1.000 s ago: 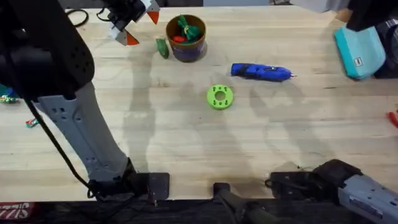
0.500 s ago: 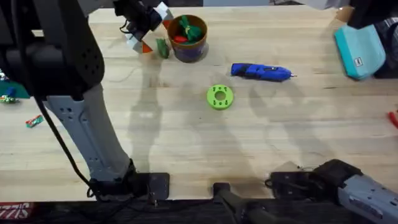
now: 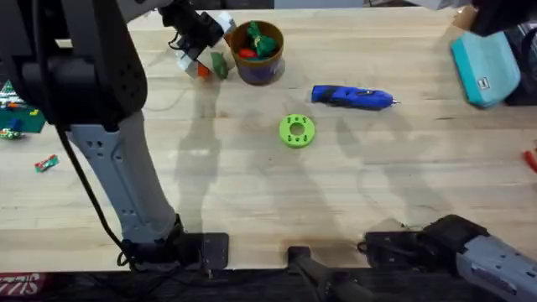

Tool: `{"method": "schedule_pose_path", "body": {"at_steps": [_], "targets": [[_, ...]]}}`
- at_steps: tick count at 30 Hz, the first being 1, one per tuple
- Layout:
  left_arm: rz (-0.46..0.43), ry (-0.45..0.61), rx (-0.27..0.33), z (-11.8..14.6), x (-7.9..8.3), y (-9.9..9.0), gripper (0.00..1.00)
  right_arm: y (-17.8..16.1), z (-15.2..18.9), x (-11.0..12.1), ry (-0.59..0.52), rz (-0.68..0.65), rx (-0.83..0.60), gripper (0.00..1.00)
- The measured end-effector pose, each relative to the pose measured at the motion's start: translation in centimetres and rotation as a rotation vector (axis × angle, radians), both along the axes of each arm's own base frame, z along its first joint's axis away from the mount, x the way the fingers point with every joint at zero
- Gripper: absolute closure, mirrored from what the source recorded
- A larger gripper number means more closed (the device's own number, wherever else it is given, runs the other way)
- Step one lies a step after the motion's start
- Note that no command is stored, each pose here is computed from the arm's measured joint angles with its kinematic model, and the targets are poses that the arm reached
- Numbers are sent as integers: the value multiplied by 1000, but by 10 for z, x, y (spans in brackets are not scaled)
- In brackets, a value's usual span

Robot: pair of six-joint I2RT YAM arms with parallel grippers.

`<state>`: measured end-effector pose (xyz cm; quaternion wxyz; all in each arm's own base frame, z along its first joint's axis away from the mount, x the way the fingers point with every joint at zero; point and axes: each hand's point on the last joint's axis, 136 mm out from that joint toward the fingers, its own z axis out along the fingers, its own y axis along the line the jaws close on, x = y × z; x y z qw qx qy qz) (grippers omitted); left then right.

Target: Pick up the gripper from the table and insert it into the empty holder that is missing its gripper. Then pick up a screw, insert it into the mounting hole, and use the screwdriver to tighten it. Finally, clean up the table by picking up the vegetable and placing it into the bucket.

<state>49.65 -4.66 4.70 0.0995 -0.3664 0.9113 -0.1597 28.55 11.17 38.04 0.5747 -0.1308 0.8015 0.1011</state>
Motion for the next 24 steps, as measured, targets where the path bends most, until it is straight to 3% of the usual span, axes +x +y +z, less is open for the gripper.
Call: {"method": "schedule_pose_path", "body": {"at_steps": [8,14,17,20,23,24], "targets": [[-14,18,-11,-1,-5,15,18,0,3,1,-14,0,6,101],[-55,16,61,-4,-7,14,96,1,9,3,-37,0,16,101],[-92,-6,90,-3,-3,8,200,1,10,3,-38,0,16,101],[-132,-13,121,-4,-3,1,391,1,9,3,-36,0,16,101],[-163,-11,147,-5,-5,-5,623,1,9,3,-34,0,15,101],[-171,-10,158,-5,-6,-6,743,1,9,3,-34,0,15,101]]}}
